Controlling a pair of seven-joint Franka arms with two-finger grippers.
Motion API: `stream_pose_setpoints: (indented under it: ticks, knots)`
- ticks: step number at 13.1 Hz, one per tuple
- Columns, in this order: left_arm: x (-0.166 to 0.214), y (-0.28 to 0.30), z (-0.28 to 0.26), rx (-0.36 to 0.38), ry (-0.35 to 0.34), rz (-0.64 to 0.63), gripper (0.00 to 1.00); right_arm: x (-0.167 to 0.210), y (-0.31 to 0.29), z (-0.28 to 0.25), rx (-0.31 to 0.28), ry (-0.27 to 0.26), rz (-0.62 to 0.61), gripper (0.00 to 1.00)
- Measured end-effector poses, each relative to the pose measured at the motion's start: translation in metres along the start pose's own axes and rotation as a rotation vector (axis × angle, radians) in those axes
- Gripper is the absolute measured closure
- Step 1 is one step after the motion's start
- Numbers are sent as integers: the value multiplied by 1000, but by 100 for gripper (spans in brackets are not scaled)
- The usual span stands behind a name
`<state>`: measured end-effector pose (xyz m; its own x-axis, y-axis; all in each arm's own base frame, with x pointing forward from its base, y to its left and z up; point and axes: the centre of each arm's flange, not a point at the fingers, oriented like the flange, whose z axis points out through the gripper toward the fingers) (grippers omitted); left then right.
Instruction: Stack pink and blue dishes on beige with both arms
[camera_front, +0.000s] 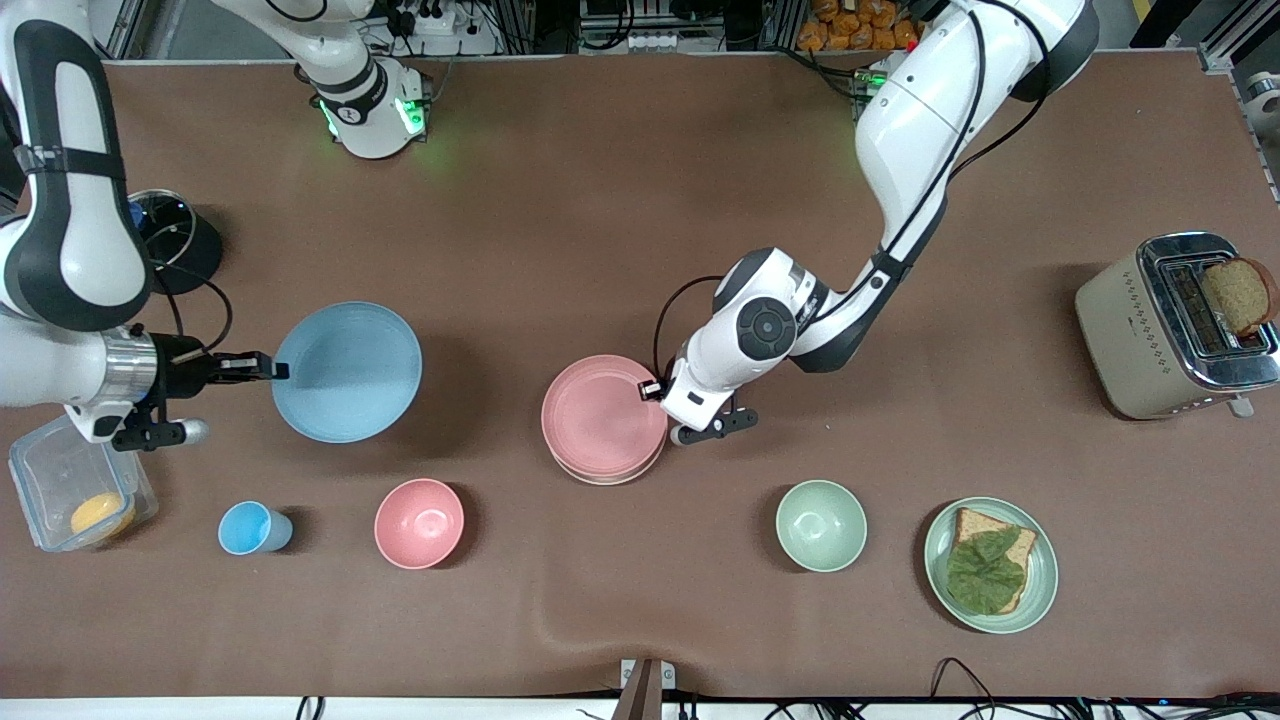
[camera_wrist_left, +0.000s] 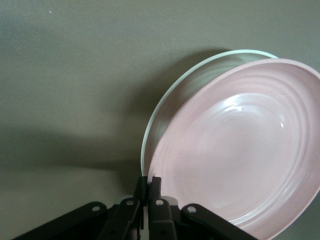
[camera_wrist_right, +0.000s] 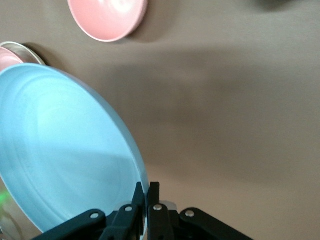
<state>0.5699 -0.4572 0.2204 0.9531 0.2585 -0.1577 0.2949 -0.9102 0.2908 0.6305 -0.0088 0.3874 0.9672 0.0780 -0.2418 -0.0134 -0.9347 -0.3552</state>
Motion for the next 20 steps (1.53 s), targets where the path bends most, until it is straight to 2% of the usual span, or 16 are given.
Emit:
stream_pose_setpoints:
  ticks: [2,3,6,8,10,11,12,16,18,20]
  knots:
    - [-1,0,4,3,-3,1,95,5,-24,13,1,-10,39,95]
    - [-1,-1,5,4,-4,-3,89,7,-29,18,20,-11,60,95]
    - [1,0,5,-1,1,-17,59,13,-39,24,103,-8,89,95]
    - [11,3,-9,-23,24,-23,36,18,-52,29,102,9,124,95]
    - [33,0,-48,-31,86,-14,16,20,-64,34,97,12,139,95]
    - [45,-5,-77,-9,113,1,5,20,-66,35,101,13,148,95]
    - [54,-12,-112,16,130,9,0,22,-67,36,105,17,165,95]
    - [83,-73,-265,132,150,4,0,35,-116,65,98,63,261,95]
    - [75,-115,-328,233,94,0,0,42,-154,95,86,91,312,95]
    - [63,-150,-383,293,63,12,0,46,-184,128,73,103,340,95]
